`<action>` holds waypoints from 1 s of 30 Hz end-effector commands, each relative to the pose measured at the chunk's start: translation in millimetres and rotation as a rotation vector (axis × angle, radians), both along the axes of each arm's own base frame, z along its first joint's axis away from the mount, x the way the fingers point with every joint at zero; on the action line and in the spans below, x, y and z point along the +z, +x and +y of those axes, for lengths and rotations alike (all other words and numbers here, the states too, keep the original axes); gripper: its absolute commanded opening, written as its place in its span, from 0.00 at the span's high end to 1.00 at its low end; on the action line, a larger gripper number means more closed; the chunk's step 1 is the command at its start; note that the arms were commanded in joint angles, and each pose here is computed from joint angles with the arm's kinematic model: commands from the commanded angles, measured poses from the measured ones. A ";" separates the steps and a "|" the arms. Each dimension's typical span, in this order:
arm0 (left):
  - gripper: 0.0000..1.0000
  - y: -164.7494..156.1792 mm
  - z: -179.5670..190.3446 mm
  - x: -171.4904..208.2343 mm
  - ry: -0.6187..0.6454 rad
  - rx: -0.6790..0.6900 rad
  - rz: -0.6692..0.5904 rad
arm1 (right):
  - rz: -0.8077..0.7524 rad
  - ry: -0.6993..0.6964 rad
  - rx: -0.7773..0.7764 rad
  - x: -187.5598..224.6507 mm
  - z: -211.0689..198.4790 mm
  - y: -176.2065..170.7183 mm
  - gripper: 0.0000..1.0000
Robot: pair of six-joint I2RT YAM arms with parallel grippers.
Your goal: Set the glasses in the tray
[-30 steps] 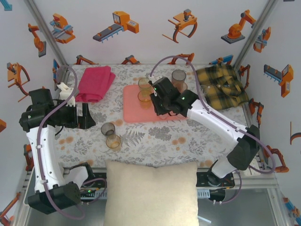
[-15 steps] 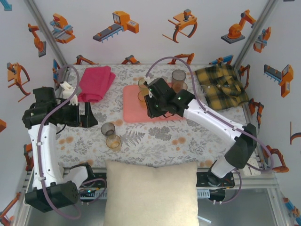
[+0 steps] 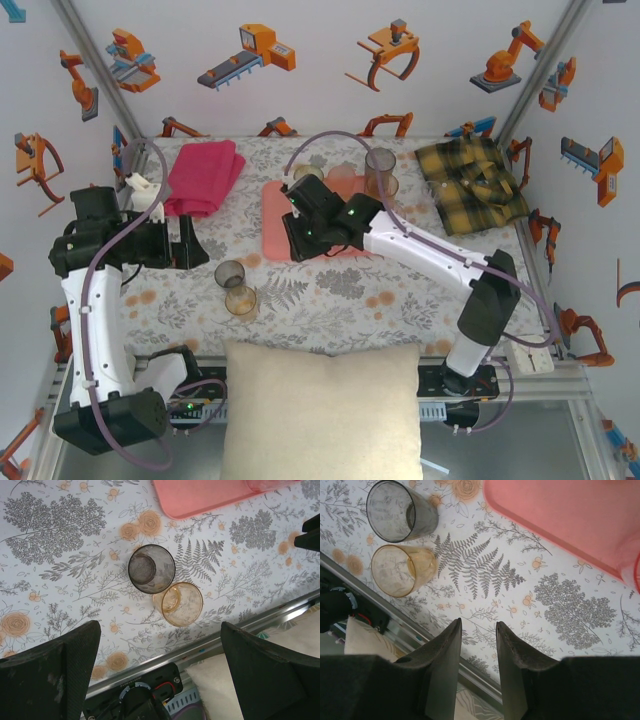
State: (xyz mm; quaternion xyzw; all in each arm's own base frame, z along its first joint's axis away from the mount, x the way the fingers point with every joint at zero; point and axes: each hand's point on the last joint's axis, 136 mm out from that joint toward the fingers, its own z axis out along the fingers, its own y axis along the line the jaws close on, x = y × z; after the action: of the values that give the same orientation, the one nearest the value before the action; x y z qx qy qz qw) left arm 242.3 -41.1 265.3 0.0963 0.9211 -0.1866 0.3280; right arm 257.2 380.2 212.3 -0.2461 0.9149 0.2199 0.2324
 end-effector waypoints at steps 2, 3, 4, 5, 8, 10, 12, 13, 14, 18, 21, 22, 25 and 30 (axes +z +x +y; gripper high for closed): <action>0.03 2.3 7.5 8.3 0.013 0.054 -0.027 | 0.015 0.020 0.008 2.9 13.7 -4.7 0.65; 0.03 2.2 8.6 9.2 0.018 0.060 -0.030 | 0.016 0.016 0.012 1.0 15.5 -6.0 0.65; 0.02 1.9 8.5 9.5 0.018 0.060 -0.031 | 0.014 0.013 0.017 -0.5 17.4 -7.6 0.65; 0.01 1.0 7.7 10.6 0.014 0.058 -0.035 | 0.010 0.010 0.021 -1.6 19.3 -8.9 0.65; 0.01 -0.2 6.9 12.0 0.006 0.067 -0.050 | -0.008 -0.022 0.030 -3.9 24.1 -12.5 0.65; 0.01 -0.5 8.9 11.5 0.010 0.082 -0.060 | -0.012 -0.047 0.050 -6.3 29.1 -17.2 0.65; 0.01 -2.5 9.9 12.5 0.012 0.090 -0.064 | -0.007 -0.052 0.072 -8.7 35.9 -23.3 0.65; 0.01 -3.6 9.7 13.3 0.014 0.088 -0.065 | -0.005 -0.048 0.080 -9.6 40.2 -25.8 0.65; 0.01 -4.7 9.2 14.2 0.015 0.084 -0.069 | -0.002 -0.041 0.087 -11.4 44.9 -28.1 0.65; 0.00 -5.1 8.4 17.2 0.009 0.086 -0.077 | 0.027 -0.029 0.097 -23.2 61.0 -32.4 0.65; 0.03 -7.4 8.2 21.2 0.014 0.087 -0.094 | 0.028 -0.027 0.117 -26.8 70.8 -36.9 0.65; 0.03 -8.0 8.5 21.9 0.017 0.087 -0.099 | 0.028 -0.029 0.121 -27.8 72.6 -37.1 0.65; 0.03 -9.0 8.0 22.2 0.017 0.086 -0.101 | 0.040 -0.029 0.124 -30.8 77.2 -38.8 0.65; 0.03 -9.5 6.8 23.2 0.013 0.080 -0.109 | 0.054 -0.060 0.137 -41.0 82.5 -42.3 0.64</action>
State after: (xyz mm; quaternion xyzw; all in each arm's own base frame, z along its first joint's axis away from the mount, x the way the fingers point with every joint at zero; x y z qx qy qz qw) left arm 233.4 -33.4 286.9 0.0760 0.9086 -0.1564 0.3797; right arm 218.7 455.4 163.6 -0.3103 0.9095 0.2058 0.1850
